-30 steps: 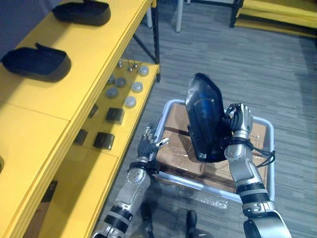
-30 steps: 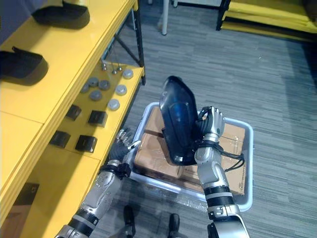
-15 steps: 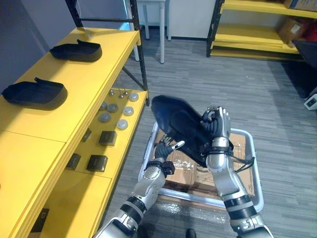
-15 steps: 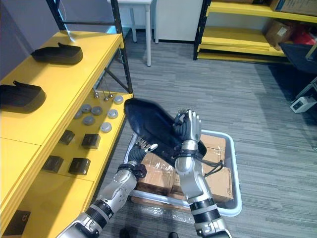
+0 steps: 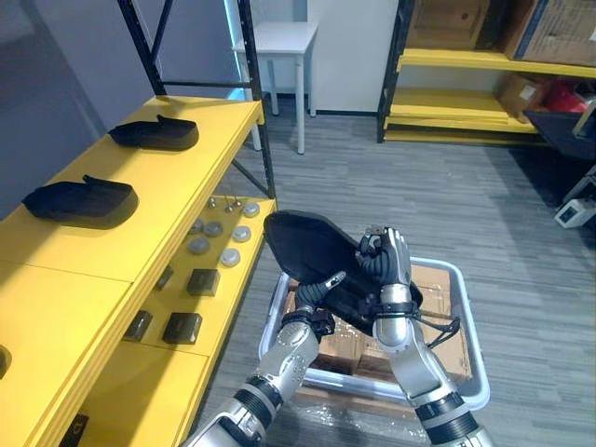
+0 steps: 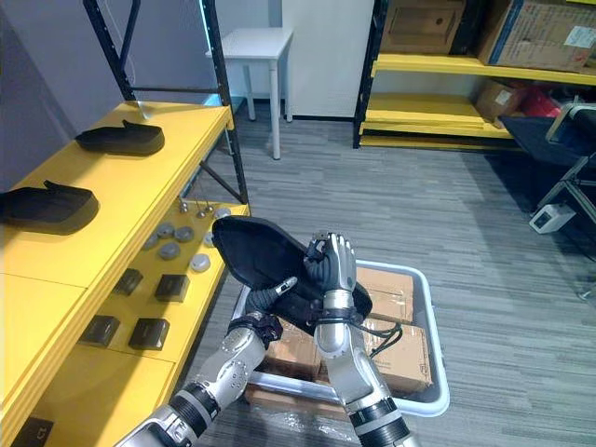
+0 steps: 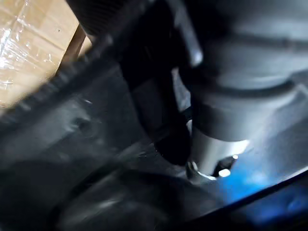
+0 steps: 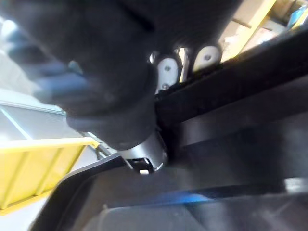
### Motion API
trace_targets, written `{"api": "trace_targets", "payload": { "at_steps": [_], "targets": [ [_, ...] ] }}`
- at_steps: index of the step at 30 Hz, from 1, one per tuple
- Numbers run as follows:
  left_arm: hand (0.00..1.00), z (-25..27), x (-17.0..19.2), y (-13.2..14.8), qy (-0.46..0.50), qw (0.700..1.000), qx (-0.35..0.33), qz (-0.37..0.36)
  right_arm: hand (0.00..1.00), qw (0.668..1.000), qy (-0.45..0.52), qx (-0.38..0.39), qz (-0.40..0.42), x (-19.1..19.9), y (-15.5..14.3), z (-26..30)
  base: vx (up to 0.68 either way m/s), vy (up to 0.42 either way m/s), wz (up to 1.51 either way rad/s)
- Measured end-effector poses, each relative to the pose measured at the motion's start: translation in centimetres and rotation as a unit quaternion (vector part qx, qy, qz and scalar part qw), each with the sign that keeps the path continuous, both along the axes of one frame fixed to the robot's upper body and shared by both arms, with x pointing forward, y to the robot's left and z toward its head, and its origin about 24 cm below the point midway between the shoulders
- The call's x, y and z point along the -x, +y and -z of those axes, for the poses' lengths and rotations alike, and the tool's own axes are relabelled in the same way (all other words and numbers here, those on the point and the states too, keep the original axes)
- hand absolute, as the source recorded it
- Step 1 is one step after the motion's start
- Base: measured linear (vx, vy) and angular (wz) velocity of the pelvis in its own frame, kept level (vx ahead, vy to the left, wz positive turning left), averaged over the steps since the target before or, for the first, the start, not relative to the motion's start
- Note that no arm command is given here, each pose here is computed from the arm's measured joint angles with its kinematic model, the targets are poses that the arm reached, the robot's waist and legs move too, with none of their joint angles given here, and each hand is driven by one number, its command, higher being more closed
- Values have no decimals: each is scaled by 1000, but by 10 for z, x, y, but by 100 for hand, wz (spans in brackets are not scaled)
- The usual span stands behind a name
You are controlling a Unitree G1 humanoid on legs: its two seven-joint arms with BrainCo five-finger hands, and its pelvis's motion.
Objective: Walk over and take plastic housings, then place them on the shelf
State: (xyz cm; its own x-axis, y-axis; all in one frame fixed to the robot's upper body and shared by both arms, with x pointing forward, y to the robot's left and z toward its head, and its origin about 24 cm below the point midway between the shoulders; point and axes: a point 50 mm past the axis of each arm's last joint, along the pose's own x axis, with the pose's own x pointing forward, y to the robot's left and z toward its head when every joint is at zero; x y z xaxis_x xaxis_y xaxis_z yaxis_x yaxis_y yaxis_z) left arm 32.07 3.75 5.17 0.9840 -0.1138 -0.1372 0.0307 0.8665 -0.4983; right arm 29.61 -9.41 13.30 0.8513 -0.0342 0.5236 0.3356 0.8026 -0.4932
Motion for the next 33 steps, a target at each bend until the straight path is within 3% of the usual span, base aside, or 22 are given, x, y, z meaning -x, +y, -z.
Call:
{"api": "trace_targets", "payload": {
  "at_steps": [5,10,13,15,24,33],
  "targets": [
    [100,-9,5,16,-27,996,68,-51,100,999,-14,-21,-49,12,13,0,-35,-5,-3],
    [100,-14,32,29,-47,986,139,-74,100,988,-59,-80,-115,42,28,-10,-21,-18,70],
    [100,-20,46,41,-63,979,172,-95,100,982,-22,-106,-157,58,42,6,-13,-38,154],
    [100,-49,62,50,-145,967,194,-86,100,973,56,-119,-188,65,56,33,13,-27,164],
    [100,-65,86,119,-241,954,31,-173,100,946,62,-125,-292,53,77,14,103,55,132],
    [100,-89,87,132,-310,935,-81,-152,100,921,62,-126,-364,53,99,-1,246,184,84]
  ]
}}
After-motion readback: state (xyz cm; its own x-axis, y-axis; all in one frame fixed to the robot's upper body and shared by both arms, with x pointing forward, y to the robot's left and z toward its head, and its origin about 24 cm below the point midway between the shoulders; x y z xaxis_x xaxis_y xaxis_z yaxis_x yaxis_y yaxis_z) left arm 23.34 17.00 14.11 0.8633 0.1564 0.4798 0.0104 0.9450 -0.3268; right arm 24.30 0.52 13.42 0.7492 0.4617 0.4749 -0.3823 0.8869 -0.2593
